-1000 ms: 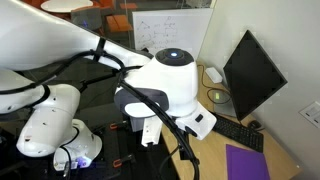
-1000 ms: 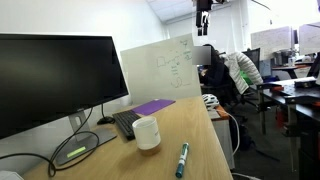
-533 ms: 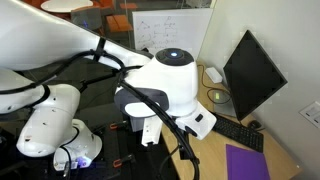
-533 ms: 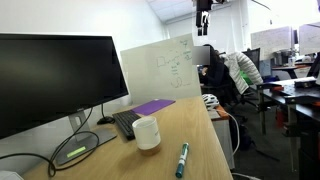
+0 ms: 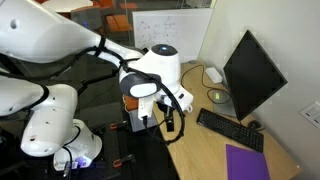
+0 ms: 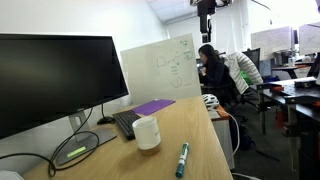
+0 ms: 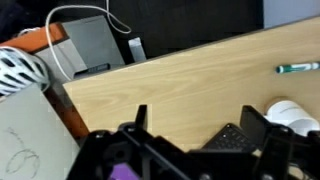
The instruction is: Put the marker in the mug
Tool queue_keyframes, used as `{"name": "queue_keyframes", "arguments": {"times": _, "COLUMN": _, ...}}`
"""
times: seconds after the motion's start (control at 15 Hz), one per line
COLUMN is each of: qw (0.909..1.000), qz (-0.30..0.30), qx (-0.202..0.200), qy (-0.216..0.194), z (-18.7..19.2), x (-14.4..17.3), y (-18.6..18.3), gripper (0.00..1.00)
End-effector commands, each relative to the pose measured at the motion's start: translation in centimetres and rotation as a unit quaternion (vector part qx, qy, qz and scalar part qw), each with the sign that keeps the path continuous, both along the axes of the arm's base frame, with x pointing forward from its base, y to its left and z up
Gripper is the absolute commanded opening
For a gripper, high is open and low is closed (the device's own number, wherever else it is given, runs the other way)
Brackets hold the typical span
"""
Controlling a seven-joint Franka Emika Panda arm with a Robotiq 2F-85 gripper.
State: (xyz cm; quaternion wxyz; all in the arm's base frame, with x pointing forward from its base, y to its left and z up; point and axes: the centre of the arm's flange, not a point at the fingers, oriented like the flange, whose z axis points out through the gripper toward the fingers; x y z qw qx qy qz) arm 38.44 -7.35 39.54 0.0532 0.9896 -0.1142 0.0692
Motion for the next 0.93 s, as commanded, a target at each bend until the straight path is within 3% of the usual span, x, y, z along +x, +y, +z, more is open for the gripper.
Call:
{"name": "queue_keyframes", "arguments": {"times": 0.0, "qw": 0.9982, "qz": -0.053, "qx": 0.027, "qy": -0.003, "z": -1.5, "x": -0.9, "y": 5.9, "gripper": 1.0}}
{"name": "queue_keyframes", "arguments": {"times": 0.27, "qw": 0.9906, "qz": -0.135, "qx": 0.024, "qy": -0.008, "z": -5.4, "x": -1.5, "y": 13.4, "gripper": 1.0}}
{"name": "queue_keyframes", "arguments": {"times": 0.47, "qw": 0.98, "qz": -0.194, "qx": 0.022, "qy": -0.04, "z": -8.0, "x": 0.0, "y": 18.1, "gripper": 1.0}}
{"name": "queue_keyframes", "arguments": {"times": 0.67, "qw": 0.9655, "qz": -0.255, "qx": 0.051, "qy": -0.013, "z": -10.6, "x": 2.4, "y": 21.2, "gripper": 1.0}}
{"name": "queue_keyframes", "arguments": {"times": 0.87, "qw": 0.9481, "qz": -0.309, "qx": 0.072, "qy": 0.018, "z": -12.8, "x": 5.7, "y": 21.7, "gripper": 1.0}}
